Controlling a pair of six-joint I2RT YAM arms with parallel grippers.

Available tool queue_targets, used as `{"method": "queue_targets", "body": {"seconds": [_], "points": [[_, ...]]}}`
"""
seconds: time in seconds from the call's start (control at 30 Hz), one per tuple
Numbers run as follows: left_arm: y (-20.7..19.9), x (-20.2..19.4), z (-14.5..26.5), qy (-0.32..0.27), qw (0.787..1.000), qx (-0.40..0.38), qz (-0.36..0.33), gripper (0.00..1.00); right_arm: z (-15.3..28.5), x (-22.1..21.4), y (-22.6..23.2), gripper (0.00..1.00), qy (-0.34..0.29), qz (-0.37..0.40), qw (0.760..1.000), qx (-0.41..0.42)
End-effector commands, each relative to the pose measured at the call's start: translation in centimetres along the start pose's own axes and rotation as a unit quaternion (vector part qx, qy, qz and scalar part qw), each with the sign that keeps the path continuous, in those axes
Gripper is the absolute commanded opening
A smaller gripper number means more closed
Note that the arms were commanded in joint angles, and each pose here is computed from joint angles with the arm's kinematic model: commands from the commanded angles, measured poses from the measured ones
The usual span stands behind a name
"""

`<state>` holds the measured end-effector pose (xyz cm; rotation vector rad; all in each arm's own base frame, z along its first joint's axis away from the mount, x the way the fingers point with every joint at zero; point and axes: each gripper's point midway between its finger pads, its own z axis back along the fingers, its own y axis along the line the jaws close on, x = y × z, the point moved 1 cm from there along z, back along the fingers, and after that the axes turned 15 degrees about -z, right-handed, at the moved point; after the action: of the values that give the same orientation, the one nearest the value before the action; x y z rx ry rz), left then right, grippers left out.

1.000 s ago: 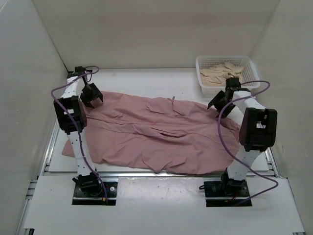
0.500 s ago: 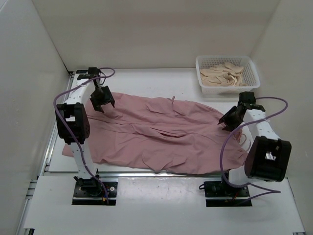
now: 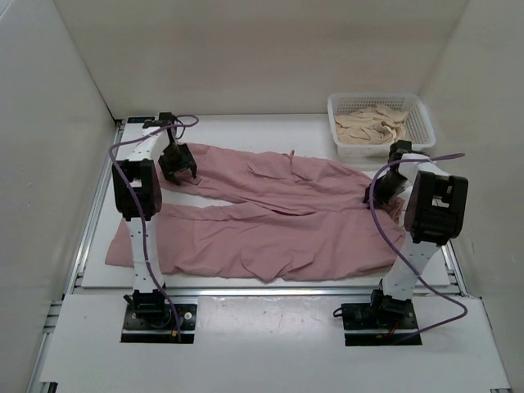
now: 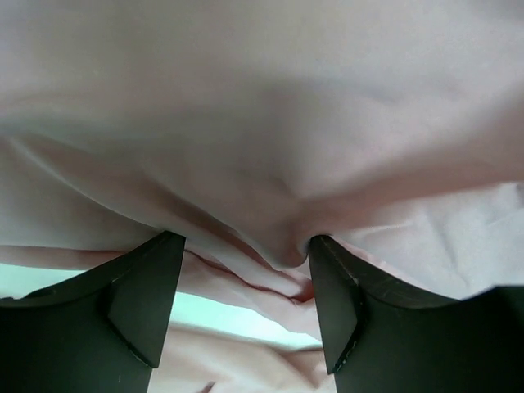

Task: Fold and stack the trousers
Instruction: Flatten the trousers out, then fold the trousers

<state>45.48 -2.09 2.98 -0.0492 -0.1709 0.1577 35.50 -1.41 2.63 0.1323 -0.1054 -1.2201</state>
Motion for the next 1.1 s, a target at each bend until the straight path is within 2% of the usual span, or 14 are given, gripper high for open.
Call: {"method": "queue_targets", "body": {"seconds": [0.0,0.3,0.4,0.5,0.6,0.63,0.67,0.7,0.73,0.77,0.83,0.9,0.97,1.07], "points": [[-0.7,3.4,1.3,-0.040,0.999,-0.021,0.002,0.74,-0.8,1.3,0.9,0.33,-0.013,-0.023,1.000,-0.016],[-1.5,9.7,0.9,-0.087,0.992,-0.089,0.024,0.74,3.6,1.8,6.3,0.50,-0.060,0.052,0.994,0.077],[-1.3,10.7,6.0,-0.139,0.986,-0.093,0.022,0.76,7.2,1.1,6.2,0.78,-0.097,0.085,0.986,0.104],[-0.4,9.8,12.5,-0.187,0.979,-0.078,0.016,0.81,11.4,0.6,5.8,0.91,-0.129,0.102,0.975,0.149],[1.4,6.9,17.5,-0.216,0.975,-0.042,0.014,0.81,14.4,-0.1,3.5,0.92,-0.154,0.118,0.967,0.166],[2.1,6.1,18.3,-0.222,0.974,-0.036,0.019,0.71,16.2,-0.4,3.0,0.79,-0.167,0.121,0.960,0.186],[2.3,3.4,16.5,-0.186,0.982,-0.033,0.022,0.54,16.0,-0.9,1.7,0.65,-0.166,0.130,0.961,0.179],[2.6,1.9,18.8,-0.205,0.977,-0.041,0.025,0.33,16.2,-1.3,0.8,0.46,-0.165,0.131,0.961,0.177],[2.7,0.7,18.6,-0.205,0.977,-0.042,0.029,0.17,17.4,-1.7,0.0,0.04,-0.174,0.134,0.957,0.191],[3.2,-2.8,15.6,-0.155,0.986,-0.042,0.049,0.10,17.6,-2.0,-0.7,0.00,-0.177,0.134,0.955,0.195],[3.6,-6.2,15.2,-0.147,0.986,-0.042,0.069,0.10,17.5,-3.0,-3.2,0.00,-0.177,0.145,0.955,0.190],[4.0,-11.1,11.6,-0.087,0.990,-0.041,0.106,0.10,17.8,-4.2,-4.9,0.00,-0.167,0.152,0.954,0.197],[4.2,-14.8,8.3,-0.037,0.991,-0.034,0.124,0.10,16.6,-5.0,-6.8,0.06,-0.152,0.157,0.959,0.180],[4.4,-16.6,5.7,-0.006,0.992,-0.028,0.121,0.31,15.5,-6.9,-8.7,0.11,-0.113,0.181,0.959,0.185]]}}
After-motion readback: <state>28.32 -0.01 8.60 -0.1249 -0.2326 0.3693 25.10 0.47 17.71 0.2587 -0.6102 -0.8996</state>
